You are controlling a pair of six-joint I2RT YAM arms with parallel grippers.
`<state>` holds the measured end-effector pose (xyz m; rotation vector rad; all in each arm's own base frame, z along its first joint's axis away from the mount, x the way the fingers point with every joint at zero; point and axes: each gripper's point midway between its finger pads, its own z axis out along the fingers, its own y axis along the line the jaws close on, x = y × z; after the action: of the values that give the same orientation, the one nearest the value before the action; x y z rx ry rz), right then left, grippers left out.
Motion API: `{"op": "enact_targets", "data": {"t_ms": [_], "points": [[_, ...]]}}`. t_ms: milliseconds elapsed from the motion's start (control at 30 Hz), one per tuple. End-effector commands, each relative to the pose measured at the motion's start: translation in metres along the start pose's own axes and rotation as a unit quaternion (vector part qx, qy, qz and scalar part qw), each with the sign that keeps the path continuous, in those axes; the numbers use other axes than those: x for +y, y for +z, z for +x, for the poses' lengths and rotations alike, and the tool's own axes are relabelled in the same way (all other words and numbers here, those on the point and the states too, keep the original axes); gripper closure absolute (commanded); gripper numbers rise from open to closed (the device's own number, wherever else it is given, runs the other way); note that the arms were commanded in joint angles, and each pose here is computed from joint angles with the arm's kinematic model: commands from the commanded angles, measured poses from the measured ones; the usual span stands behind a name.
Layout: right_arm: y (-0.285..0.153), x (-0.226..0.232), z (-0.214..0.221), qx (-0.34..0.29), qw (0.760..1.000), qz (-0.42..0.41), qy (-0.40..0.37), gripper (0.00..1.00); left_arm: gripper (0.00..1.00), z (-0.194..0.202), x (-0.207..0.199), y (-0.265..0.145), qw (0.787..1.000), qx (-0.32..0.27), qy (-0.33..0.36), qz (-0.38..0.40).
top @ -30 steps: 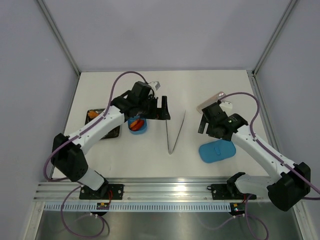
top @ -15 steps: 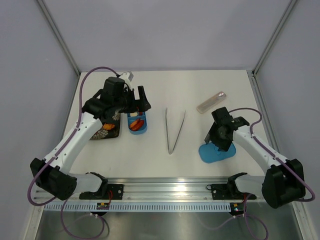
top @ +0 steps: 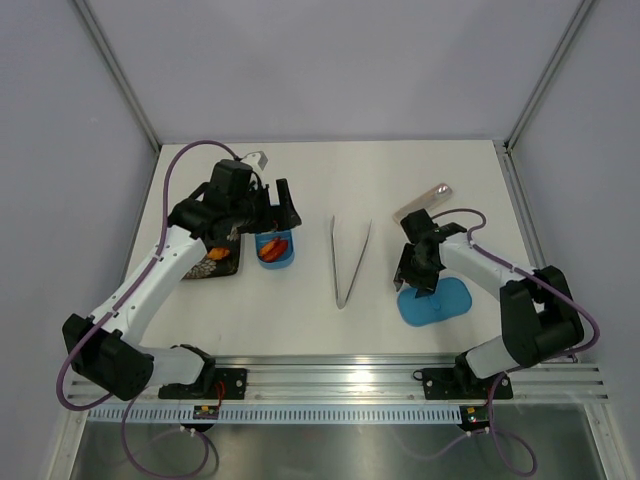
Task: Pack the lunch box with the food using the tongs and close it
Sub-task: Pick up the box lid from the center of the board.
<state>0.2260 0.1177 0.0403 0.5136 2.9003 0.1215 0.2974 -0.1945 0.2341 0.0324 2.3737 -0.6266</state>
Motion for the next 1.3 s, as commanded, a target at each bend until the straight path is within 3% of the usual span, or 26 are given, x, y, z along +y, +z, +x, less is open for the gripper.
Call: {"op": "enact_targets", "data": {"t_ms": [0,133,233,333,367,467,667,967,1267], "points": [[0.007,0.018,-0.010,-0.013,1.000,-0.008,-0.008,0.42,0.04,-0.007,-0.006,-0.004,1.000,-0.019,-0.005,0.016],[0.019,0.018,-0.012,-0.010,1.000,0.007,-0.007,0.46,0.04,-0.008,-0.005,-0.006,1.000,-0.020,-0.001,0.012],[0.024,0.019,-0.014,-0.015,1.000,0.011,-0.007,0.58,0.04,-0.009,-0.004,-0.006,1.000,-0.020,0.002,0.008],[0.025,0.020,-0.016,-0.018,1.000,0.014,-0.009,0.71,0.04,-0.008,-0.004,-0.004,1.000,-0.017,0.002,0.011],[0.024,0.020,-0.017,-0.020,1.000,0.013,-0.008,0.81,0.04,-0.008,-0.005,-0.002,1.000,-0.017,0.002,0.012],[0.019,0.019,-0.018,-0.027,1.000,0.009,-0.008,0.99,0.04,-0.002,-0.002,0.005,1.000,-0.009,0.000,0.011],[-0.005,0.019,-0.020,-0.053,0.998,-0.013,-0.015,1.00,0.04,0.000,-0.003,0.010,1.000,-0.002,0.001,0.015],[-0.072,0.047,-0.034,-0.118,0.984,-0.126,-0.044,1.00,0.04,0.002,-0.014,0.021,0.999,0.019,-0.006,0.048],[-0.119,0.080,-0.050,-0.131,0.972,-0.196,0.008,1.00,0.06,0.030,-0.065,0.025,0.981,0.074,0.026,0.178]]}}
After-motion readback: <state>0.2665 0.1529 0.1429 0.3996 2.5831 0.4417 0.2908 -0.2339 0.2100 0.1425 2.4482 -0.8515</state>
